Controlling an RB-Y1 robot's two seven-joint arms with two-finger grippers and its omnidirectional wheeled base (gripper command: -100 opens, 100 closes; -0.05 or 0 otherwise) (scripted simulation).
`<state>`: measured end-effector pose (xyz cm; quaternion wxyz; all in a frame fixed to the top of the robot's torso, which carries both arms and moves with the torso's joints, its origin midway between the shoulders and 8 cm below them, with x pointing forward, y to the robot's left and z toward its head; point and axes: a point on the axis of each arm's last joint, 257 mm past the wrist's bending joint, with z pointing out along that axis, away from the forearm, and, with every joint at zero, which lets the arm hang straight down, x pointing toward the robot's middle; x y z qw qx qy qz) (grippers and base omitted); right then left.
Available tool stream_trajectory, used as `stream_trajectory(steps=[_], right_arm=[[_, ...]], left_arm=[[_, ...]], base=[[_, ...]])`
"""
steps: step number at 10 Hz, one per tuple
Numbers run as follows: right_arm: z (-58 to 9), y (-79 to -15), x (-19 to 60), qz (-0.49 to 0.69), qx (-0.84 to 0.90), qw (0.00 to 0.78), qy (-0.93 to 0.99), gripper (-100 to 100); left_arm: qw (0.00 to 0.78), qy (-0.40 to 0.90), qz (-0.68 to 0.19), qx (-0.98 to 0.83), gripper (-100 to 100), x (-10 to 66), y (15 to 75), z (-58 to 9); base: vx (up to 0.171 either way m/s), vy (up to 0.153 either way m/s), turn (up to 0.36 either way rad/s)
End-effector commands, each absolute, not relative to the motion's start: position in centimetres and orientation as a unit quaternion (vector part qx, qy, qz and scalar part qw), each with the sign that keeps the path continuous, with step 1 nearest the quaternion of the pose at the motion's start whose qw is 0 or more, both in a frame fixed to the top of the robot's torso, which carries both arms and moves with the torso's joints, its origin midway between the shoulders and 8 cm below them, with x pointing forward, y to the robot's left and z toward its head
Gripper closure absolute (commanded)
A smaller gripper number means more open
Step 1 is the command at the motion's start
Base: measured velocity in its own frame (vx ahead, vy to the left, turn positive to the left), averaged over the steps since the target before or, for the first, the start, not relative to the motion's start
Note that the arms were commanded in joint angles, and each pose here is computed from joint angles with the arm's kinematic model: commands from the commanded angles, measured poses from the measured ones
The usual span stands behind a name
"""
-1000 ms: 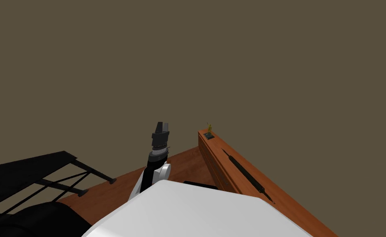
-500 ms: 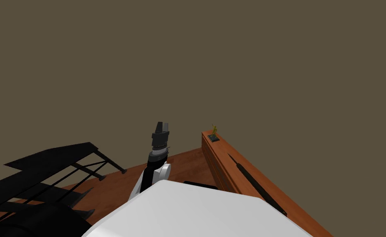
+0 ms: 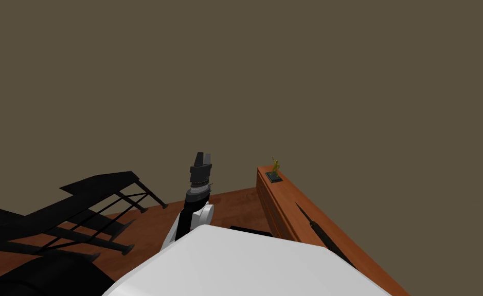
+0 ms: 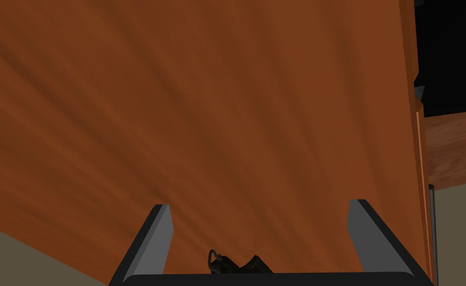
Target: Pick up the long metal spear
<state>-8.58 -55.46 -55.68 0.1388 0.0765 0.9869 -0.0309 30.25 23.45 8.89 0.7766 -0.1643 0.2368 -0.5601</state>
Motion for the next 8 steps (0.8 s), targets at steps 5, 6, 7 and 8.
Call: stream_trajectory(steps=[5, 6, 7, 8], right_arm=[[-55.1, -57.2, -13.2, -0.047, 0.051, 0.084, 0.994, -100], [-54.9, -57.6, -14.5, -0.050, 0.040, 0.066, 0.996, -100], [-54.9, -57.8, -14.7, -0.052, 0.041, 0.064, 0.996, -100], [-54.7, -58.1, -15.9, -0.054, 0.031, 0.046, 0.997, -100]], left_arm=[[0.777, 0.237, -0.560, -0.164, 0, 30.3, 23.4, 8.9], [0.777, 0.237, -0.560, -0.164, 0, 30.3, 23.4, 8.9], [0.777, 0.237, -0.560, -0.164, 0, 30.3, 23.4, 8.9], [0.777, 0.237, -0.560, -0.164, 0, 30.3, 23.4, 8.9]], base=[[0.077, -0.006, 0.114], [0.084, 0.007, 0.152], [0.091, -0.005, 0.109], [0.119, -0.002, 0.180]])
